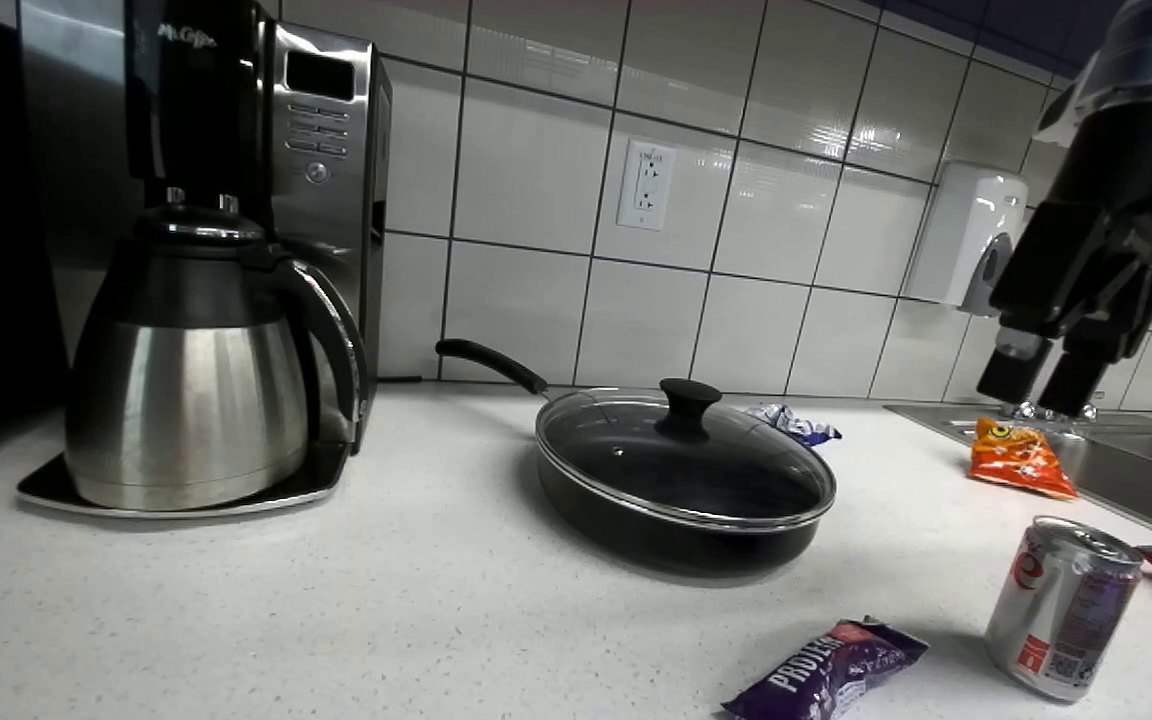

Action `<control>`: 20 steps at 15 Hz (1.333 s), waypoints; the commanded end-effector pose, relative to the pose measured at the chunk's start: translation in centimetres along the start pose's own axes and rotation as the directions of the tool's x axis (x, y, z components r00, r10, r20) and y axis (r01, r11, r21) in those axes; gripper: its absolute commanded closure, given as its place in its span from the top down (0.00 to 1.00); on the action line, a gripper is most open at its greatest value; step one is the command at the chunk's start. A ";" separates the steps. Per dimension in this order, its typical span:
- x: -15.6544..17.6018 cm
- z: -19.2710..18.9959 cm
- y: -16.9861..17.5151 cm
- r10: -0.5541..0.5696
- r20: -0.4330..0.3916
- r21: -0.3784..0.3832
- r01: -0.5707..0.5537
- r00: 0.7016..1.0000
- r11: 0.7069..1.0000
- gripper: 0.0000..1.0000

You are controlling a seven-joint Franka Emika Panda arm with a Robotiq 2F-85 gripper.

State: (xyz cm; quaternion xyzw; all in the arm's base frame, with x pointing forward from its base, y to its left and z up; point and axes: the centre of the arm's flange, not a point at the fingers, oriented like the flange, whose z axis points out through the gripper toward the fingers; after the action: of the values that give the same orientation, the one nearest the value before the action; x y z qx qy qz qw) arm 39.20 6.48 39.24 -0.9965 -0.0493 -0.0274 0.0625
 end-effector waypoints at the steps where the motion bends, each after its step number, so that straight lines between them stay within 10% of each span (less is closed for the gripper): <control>1: 4.7 0.7 -0.2 -0.050 -0.062 -0.067 0.046 0.997 0.997 1.00; 16: 17.4 5.6 -3.5 -0.230 -0.152 -0.121 0.213 0.961 0.970 1.00; 20: 16.3 6.2 -3.9 -0.214 -0.147 -0.104 0.200 0.966 0.974 1.00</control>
State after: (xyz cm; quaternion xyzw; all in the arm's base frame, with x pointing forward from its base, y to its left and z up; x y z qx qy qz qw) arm 55.30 12.64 34.51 -0.9824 -0.1468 -0.1140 0.0191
